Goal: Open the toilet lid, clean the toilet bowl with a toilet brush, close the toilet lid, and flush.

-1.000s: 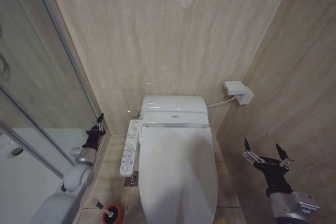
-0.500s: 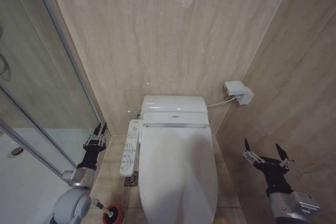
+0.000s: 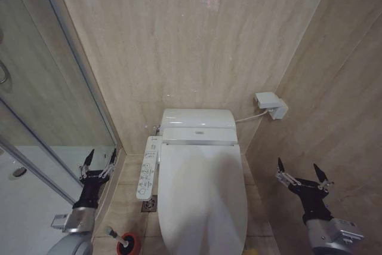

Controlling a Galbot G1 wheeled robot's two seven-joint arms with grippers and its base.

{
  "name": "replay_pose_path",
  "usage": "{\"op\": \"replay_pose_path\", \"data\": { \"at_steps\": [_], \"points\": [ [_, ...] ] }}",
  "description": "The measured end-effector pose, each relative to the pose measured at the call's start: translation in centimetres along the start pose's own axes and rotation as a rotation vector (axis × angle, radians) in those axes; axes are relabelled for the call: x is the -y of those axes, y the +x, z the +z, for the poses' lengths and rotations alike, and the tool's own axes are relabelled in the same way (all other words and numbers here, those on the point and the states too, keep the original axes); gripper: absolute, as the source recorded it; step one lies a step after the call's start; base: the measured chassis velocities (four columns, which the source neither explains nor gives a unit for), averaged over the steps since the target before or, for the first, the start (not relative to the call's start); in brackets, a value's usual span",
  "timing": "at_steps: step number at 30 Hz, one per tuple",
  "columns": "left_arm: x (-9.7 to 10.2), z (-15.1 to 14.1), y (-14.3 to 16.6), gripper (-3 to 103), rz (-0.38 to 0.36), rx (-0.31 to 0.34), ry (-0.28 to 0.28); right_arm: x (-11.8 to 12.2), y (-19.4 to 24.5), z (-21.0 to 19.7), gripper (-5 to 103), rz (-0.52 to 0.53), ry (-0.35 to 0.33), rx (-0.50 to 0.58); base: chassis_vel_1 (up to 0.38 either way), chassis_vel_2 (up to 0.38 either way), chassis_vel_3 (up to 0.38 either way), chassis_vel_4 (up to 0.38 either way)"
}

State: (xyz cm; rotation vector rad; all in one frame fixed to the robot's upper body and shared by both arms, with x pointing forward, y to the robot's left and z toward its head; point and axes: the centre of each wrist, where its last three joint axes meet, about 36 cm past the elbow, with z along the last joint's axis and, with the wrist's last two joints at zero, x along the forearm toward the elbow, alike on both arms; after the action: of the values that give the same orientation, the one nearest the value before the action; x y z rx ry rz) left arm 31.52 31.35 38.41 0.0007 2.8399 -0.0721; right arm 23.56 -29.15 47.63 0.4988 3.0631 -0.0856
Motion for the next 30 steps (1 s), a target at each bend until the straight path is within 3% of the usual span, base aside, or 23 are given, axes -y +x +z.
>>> {"op": "replay_pose_path", "data": {
  "at_steps": [7,8,16,20,23,30],
  "points": [
    [0.6,-0.2,1.9,88,-0.005,-0.012,0.002,0.0,0.0,0.0,100,0.000,0.000,0.000,0.000,0.000,0.000,0.000],
    [0.6,-0.2,2.1,100,-0.004,-0.009,0.001,0.0,0.0,0.0,100,0.000,0.000,0.000,0.000,0.000,0.000,0.000],
    [0.4,-0.5,2.4,100,-0.004,0.003,-0.008,0.0,0.0,0.0,100,0.000,0.000,0.000,0.000,0.000,0.000,0.000],
    [1.1,-0.9,2.8,100,0.011,-0.006,0.009,0.0,0.0,0.0,100,0.000,0.000,0.000,0.000,0.000,0.000,0.000],
    [1.3,-1.1,2.8,102,0.046,0.030,0.032,0.0,0.0,0.0,100,0.000,0.000,0.000,0.000,0.000,0.000,0.000],
    [1.3,-1.1,3.1,99,0.062,0.024,0.007,0.0,0.0,0.0,100,0.000,0.000,0.000,0.000,0.000,0.000,0.000]
  ]
}}
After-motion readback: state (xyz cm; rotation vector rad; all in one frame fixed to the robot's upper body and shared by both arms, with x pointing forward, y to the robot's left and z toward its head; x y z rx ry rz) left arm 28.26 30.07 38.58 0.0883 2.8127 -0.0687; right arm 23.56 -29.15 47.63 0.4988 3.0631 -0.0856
